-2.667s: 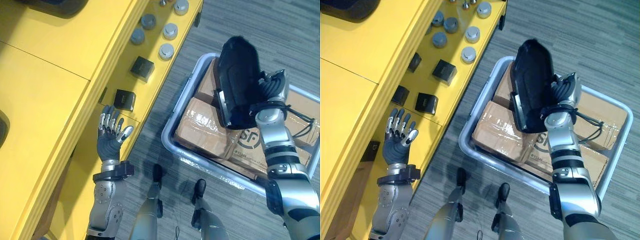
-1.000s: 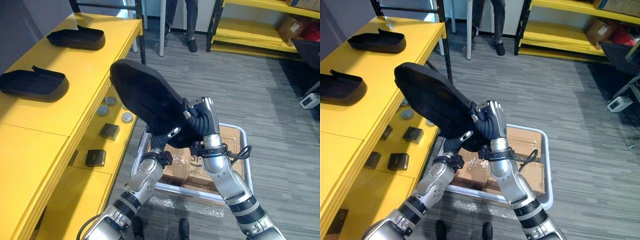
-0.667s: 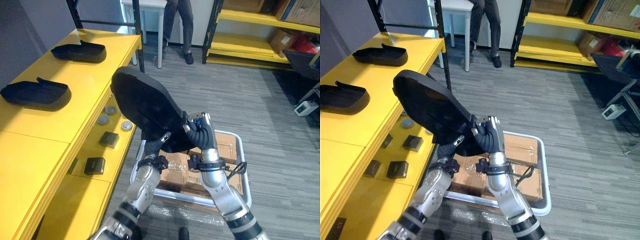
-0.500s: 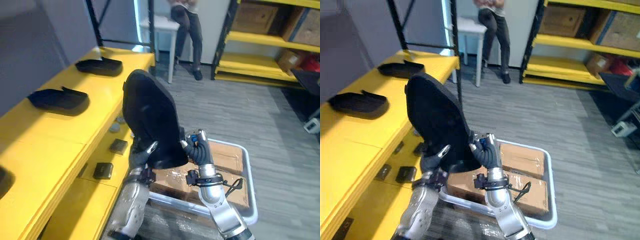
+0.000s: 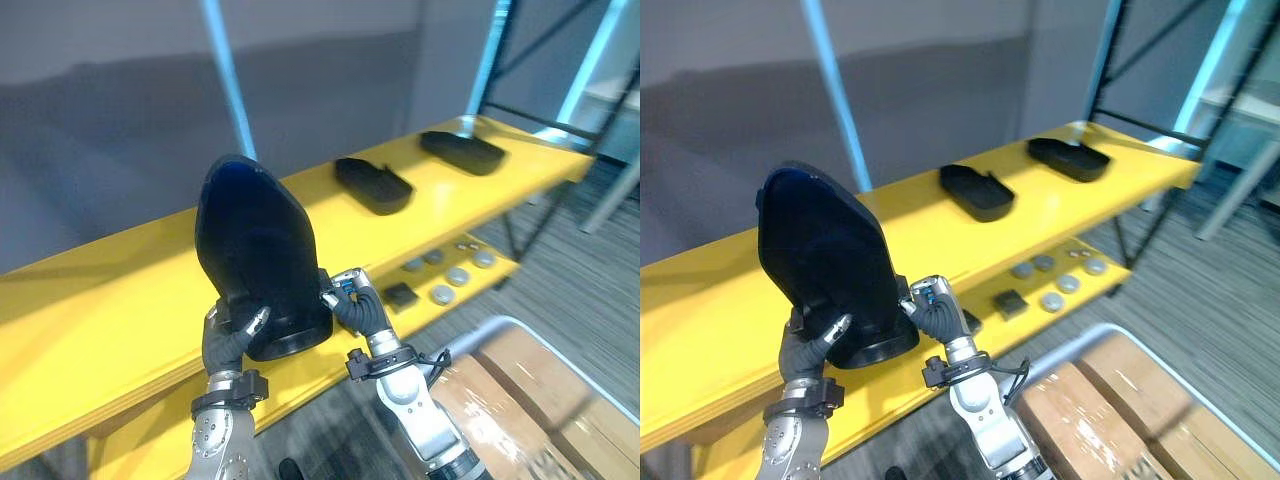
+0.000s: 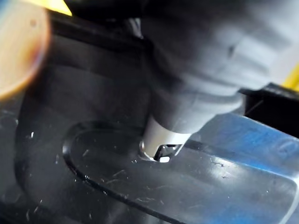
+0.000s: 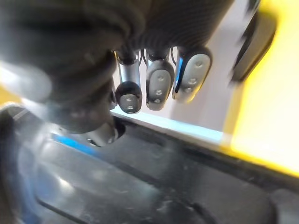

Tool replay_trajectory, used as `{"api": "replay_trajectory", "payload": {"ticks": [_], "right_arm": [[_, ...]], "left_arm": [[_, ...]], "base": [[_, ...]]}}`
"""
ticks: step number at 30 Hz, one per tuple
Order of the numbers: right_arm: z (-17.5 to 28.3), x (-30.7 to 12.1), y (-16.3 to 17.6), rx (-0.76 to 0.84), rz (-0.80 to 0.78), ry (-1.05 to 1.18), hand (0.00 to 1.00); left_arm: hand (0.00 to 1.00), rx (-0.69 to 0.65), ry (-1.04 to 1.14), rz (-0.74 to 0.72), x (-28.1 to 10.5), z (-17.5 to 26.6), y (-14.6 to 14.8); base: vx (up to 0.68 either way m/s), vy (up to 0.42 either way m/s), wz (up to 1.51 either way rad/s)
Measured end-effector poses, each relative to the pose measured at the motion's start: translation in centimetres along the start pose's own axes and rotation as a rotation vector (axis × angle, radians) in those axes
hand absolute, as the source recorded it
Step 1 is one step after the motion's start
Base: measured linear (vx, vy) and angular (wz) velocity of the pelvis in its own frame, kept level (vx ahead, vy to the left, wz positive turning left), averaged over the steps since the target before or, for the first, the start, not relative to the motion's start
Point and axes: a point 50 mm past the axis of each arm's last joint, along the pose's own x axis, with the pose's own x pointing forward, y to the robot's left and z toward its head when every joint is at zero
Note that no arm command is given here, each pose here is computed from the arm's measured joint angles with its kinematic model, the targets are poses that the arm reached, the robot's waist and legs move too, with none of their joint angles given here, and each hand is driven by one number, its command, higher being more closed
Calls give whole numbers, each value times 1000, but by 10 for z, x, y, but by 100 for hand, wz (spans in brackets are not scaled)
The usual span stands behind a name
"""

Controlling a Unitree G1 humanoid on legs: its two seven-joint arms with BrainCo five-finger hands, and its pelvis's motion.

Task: Walk over and take plastic housings, then place them on the shelf

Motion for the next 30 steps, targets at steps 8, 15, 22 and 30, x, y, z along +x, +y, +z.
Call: {"api": "replay_trajectory", "payload": {"ticks": [8,15,22,30], "right_arm": [[9,10,-1,16,18,-43,100],[6,-1,-4,64,5,-11,100],[6,-5,-5,123,25,0,0],[0,-10,-13,139,69,18,0]], "left_arm": [[100,130,-132,-65,12,30,1],[100,133,-106,-100,9,24,-1],[100,94,-81,-88,3,18,-3],[100,79,-24,-91,7,6,3]], "base": [[268,175,102],[169,-126,92],[128,-57,9],[27,9,56]]}}
